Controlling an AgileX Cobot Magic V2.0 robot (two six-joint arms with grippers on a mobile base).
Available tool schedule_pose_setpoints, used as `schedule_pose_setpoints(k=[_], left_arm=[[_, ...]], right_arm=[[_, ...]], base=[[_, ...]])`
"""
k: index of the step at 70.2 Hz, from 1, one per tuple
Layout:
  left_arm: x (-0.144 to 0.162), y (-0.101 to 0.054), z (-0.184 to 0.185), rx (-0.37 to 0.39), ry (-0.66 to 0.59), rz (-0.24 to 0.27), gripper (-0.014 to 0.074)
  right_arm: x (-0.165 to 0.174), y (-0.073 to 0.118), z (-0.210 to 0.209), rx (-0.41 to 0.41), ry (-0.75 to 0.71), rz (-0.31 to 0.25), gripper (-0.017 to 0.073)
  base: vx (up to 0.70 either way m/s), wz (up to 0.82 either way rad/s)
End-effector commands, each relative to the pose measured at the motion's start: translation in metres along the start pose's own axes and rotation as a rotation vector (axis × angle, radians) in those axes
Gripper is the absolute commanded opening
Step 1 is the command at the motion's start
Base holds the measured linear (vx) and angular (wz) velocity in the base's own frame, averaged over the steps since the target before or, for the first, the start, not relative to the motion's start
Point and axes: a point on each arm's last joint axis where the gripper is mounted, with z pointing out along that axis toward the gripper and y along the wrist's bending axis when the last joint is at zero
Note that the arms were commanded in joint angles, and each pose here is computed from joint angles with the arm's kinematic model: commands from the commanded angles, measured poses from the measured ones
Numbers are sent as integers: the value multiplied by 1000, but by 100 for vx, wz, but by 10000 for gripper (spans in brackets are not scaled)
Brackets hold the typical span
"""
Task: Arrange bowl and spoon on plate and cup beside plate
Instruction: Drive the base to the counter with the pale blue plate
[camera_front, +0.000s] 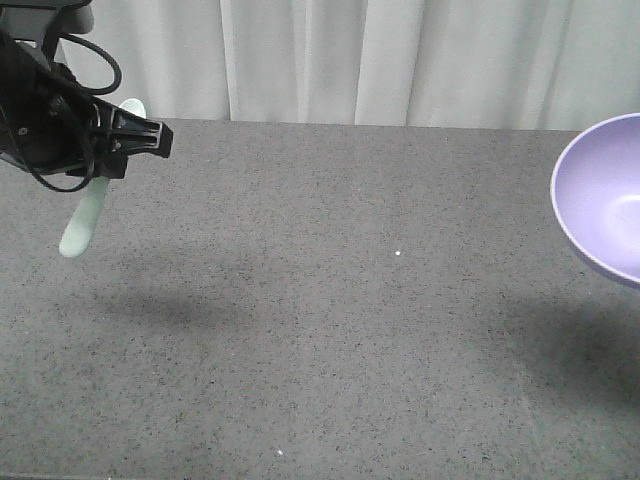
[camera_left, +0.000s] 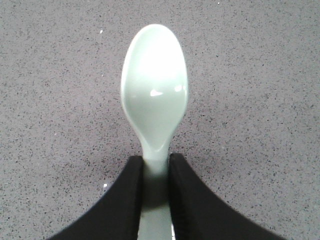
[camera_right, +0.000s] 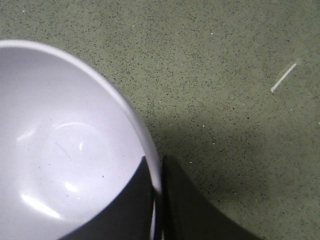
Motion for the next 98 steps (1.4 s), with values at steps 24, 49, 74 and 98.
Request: schedule_pose_setpoints(k=[24,49,74,98], left_arm=[[-7,1,-22,28,-106,-6,-7],[-7,1,-22,28,-106,-6,-7],[-7,1,-22,28,-106,-6,-7],[-7,1,-22,28,-106,-6,-7]], right_arm=[[-7,-2,-13,0,-97,-4,-6],[-7,-2,-13,0,-97,-4,-6],[-7,-2,-13,0,-97,-4,-6],[-7,-2,-13,0,-97,-4,-6]], base=[[0,0],[-2,-7],[-5,-20],[-6,-25]])
